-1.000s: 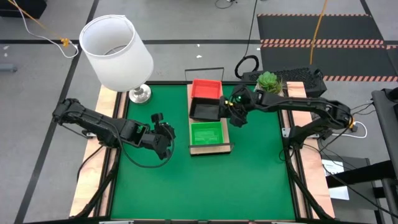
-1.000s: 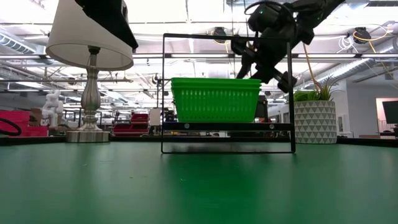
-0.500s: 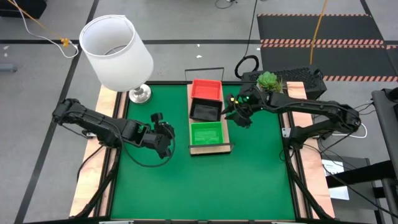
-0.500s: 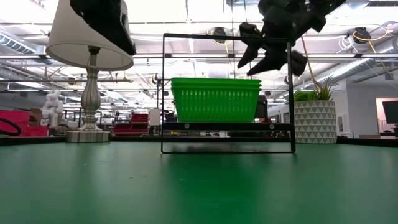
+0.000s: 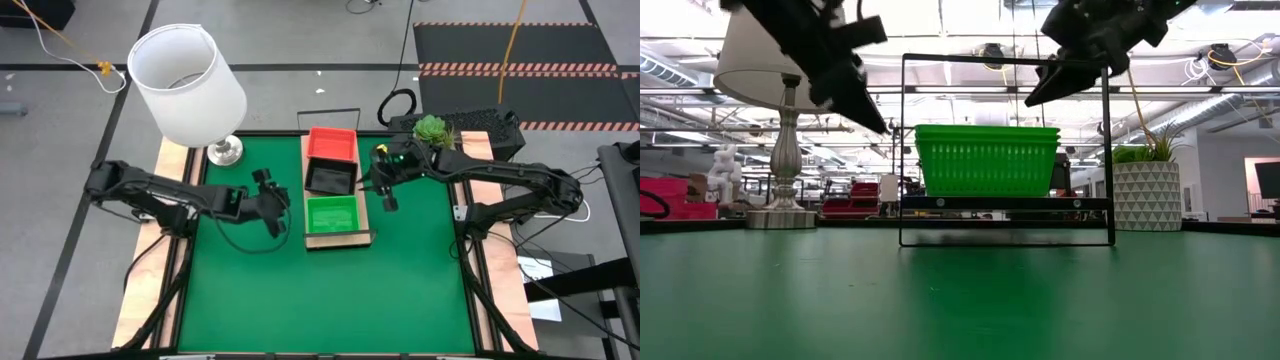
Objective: Stack baskets on shelf by color
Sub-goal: Stack the black bin on the black bin on the shelf
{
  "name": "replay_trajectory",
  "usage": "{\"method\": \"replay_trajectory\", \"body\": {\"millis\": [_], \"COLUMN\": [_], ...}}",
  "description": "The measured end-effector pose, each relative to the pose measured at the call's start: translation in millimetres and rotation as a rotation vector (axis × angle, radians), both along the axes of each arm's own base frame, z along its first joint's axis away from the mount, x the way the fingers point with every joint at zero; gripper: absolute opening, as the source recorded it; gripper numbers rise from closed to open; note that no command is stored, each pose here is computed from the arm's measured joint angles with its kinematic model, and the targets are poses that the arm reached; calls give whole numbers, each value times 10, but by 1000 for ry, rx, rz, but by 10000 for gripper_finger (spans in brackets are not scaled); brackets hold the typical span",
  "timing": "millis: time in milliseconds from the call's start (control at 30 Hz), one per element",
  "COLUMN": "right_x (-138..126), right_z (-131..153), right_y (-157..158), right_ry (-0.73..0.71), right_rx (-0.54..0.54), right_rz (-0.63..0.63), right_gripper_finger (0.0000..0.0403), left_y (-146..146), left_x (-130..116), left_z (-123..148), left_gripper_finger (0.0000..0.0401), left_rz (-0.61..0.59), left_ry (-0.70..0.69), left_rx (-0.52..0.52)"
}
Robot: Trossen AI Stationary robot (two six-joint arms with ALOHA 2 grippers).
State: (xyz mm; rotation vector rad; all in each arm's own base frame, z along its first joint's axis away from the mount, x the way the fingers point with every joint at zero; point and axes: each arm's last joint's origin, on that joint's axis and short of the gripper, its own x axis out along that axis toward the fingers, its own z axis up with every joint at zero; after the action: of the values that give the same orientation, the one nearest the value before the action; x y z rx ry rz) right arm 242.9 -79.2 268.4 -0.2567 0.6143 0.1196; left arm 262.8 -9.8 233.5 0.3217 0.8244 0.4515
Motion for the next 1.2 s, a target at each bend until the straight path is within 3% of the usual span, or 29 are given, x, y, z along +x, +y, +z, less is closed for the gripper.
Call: {"method": "replay_trajectory", "body": {"millis": [133,367,600,1200], "right_x": [-3,-70,-62,24], "right_z": [-86,-443,-658,-877], "right_y": [6,-27,-38,-185], "right_ry": [1,2,-79,-45], "right_rx": [53,-25,-64,-77], "right_rz": [-78,-249,-264,-301], "right_gripper_finger": [74,37,2,1], "left_y": [209,464,573,566], "left_x": [29,40,139,253], "left_z": [-130,-295,-431,-485], "left_gripper_finger": [156,156,156,156], "left_rz": [-22,12,-22,-163], "left_ry": [-59,-63,-58,-100], "left_rx": [32,52,25,-17]}}
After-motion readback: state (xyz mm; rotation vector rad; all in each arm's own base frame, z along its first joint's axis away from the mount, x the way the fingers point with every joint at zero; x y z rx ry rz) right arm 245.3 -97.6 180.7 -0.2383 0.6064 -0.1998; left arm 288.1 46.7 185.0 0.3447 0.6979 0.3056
